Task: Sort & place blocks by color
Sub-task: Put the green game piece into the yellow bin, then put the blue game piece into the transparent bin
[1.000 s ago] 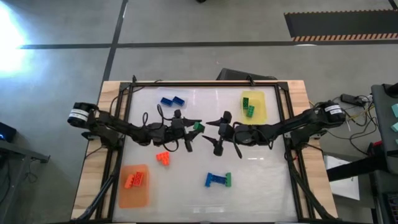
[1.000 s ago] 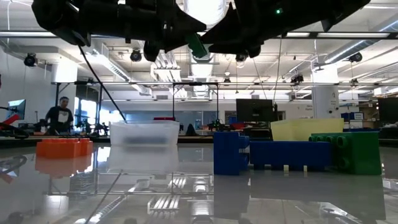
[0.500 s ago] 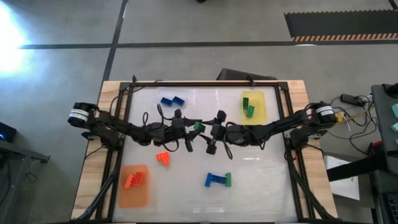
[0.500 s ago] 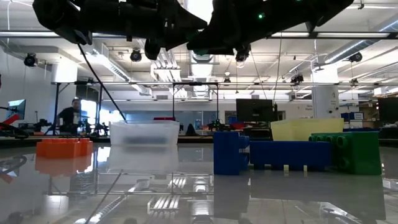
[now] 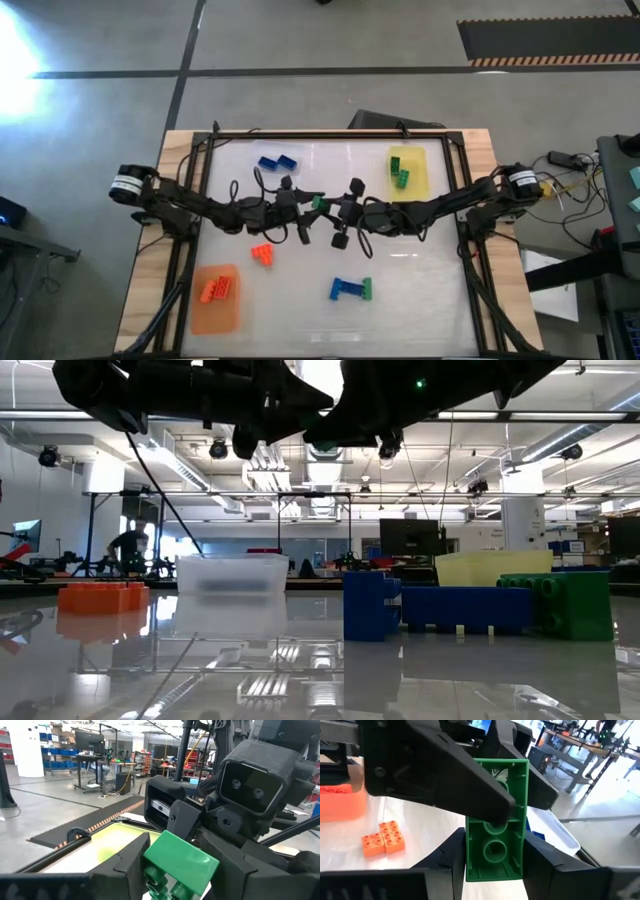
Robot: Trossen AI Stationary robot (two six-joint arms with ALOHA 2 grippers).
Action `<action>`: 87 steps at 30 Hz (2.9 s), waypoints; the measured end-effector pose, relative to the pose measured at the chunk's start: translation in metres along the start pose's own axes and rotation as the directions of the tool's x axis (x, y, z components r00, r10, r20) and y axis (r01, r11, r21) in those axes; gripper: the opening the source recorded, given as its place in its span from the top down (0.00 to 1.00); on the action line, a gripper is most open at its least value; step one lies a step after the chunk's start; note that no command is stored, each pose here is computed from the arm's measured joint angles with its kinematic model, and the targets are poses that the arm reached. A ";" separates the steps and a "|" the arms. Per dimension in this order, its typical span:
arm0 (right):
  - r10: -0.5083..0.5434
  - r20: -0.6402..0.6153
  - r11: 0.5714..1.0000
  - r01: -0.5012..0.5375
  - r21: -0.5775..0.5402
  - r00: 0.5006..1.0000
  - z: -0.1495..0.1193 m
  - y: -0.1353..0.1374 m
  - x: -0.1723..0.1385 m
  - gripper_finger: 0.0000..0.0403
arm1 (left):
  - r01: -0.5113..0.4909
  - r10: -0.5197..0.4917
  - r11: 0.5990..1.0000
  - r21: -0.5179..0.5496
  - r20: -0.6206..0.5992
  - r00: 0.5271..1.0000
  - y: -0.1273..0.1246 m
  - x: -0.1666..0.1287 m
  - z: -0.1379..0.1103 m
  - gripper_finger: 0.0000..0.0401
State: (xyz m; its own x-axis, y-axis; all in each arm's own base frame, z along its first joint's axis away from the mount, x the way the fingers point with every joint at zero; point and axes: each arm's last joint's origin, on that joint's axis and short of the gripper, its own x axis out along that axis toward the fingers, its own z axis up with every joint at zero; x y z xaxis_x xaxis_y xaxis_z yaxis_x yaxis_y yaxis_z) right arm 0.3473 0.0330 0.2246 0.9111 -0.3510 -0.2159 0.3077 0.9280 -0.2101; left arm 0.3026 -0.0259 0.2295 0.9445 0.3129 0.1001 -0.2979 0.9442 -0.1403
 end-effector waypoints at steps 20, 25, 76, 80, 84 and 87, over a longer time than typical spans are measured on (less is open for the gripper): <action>-0.067 -0.389 0.998 0.062 -0.024 0.919 -0.024 -0.030 -0.019 0.68 | -0.001 0.009 0.997 0.076 -0.116 0.993 0.009 -0.026 0.031 0.28; -0.164 -0.551 0.983 0.184 -0.019 0.819 -0.033 -0.070 -0.030 0.68 | -0.001 0.008 0.998 0.067 -0.098 0.995 0.013 -0.035 0.043 0.28; 0.215 -0.516 0.950 -0.055 0.307 0.829 -0.011 -0.040 -0.094 0.39 | 0.052 -0.111 0.980 -0.191 -0.309 0.945 -0.018 -0.054 0.027 0.28; 0.358 -0.410 0.927 -0.265 0.267 0.839 -0.004 -0.005 -0.093 0.41 | 0.101 -0.164 0.965 -0.244 -0.256 0.953 -0.028 -0.058 0.032 0.28; 0.430 -0.355 0.903 -0.390 0.181 0.830 -0.002 0.026 -0.090 0.42 | 0.153 -0.213 0.949 -0.276 -0.203 0.956 -0.037 -0.064 0.036 0.28; 0.453 -0.354 0.890 -0.435 0.132 0.819 0.000 0.044 -0.084 0.44 | 0.179 -0.235 0.938 -0.297 -0.164 0.958 -0.042 -0.066 0.040 0.28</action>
State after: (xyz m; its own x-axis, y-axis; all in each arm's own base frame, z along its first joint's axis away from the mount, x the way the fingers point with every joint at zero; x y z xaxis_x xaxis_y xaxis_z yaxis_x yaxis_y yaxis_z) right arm 0.2847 0.1034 0.2331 0.7881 0.0885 -0.6091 -0.0864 0.9957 0.0329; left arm 0.2476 -0.0815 0.2681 0.9976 0.0609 -0.0328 -0.0690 0.9110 -0.4065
